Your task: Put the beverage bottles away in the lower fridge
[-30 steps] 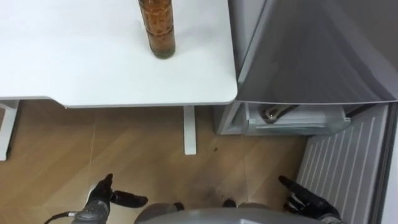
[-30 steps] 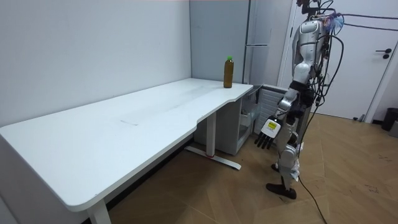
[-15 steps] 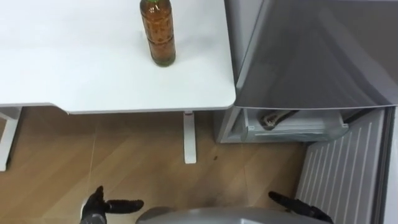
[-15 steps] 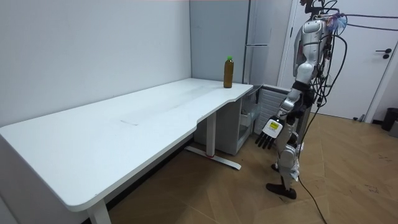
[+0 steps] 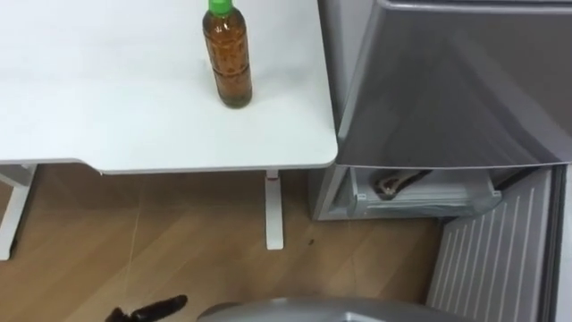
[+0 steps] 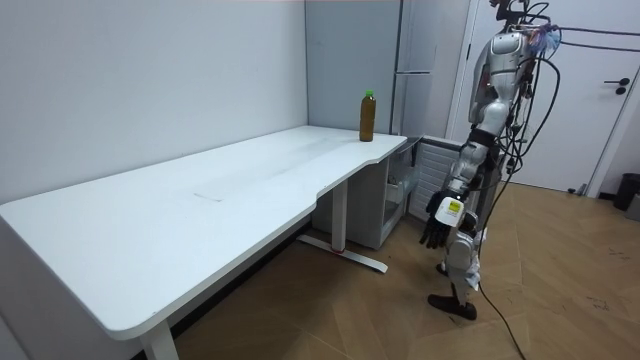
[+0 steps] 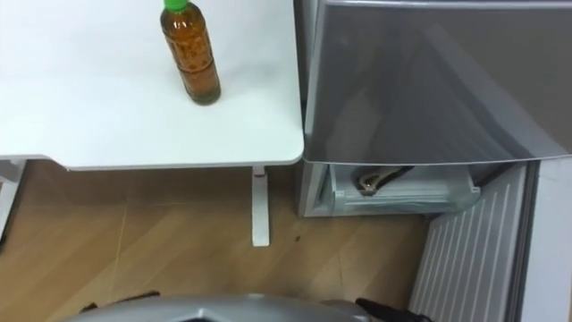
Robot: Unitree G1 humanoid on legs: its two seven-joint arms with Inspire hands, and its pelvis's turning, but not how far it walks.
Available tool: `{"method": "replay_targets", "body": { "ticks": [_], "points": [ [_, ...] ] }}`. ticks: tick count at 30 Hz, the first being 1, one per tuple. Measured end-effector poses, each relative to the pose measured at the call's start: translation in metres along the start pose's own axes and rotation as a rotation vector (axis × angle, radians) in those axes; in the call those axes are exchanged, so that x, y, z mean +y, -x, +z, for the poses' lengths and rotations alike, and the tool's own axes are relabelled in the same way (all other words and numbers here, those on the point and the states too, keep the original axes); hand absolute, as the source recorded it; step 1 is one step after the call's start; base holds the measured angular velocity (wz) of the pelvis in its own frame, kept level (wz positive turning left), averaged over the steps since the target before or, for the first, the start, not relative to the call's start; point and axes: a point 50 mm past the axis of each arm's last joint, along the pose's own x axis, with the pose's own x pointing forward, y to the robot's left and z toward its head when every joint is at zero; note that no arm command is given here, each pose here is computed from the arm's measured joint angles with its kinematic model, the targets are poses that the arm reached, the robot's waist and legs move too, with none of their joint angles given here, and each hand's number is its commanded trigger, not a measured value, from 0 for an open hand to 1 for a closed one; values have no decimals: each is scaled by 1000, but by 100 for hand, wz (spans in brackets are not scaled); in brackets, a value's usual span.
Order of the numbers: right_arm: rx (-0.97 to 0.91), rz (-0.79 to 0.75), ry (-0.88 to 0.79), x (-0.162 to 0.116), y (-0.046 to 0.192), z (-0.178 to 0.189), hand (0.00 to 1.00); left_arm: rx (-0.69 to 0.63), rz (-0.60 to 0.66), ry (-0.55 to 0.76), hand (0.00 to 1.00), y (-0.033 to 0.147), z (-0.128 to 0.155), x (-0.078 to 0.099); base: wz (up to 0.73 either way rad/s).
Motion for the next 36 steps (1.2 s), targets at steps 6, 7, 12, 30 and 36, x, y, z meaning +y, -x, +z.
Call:
{"method": "replay_targets", "body": {
  "ticks": [6, 7, 12, 30, 36],
  "points": [
    [-26, -7, 82, 1, 0, 4, 0, -236, 100, 141, 0, 6, 55, -10, -1],
    [-28, -8, 86, 1, 0, 4, 0, -256, 105, 151, 0, 7, 61, -12, 0],
    [-42, -12, 115, 2, 0, 6, 0, -449, 125, 217, 0, 24, 101, -22, 0],
    [-93, 33, 132, 10, -1, 10, 0, -685, 99, 280, 0, 68, 146, -44, 7],
    [-97, 47, 144, 12, -1, 11, 0, -704, 65, 257, 0, 73, 149, -51, 10]
  ]
}}
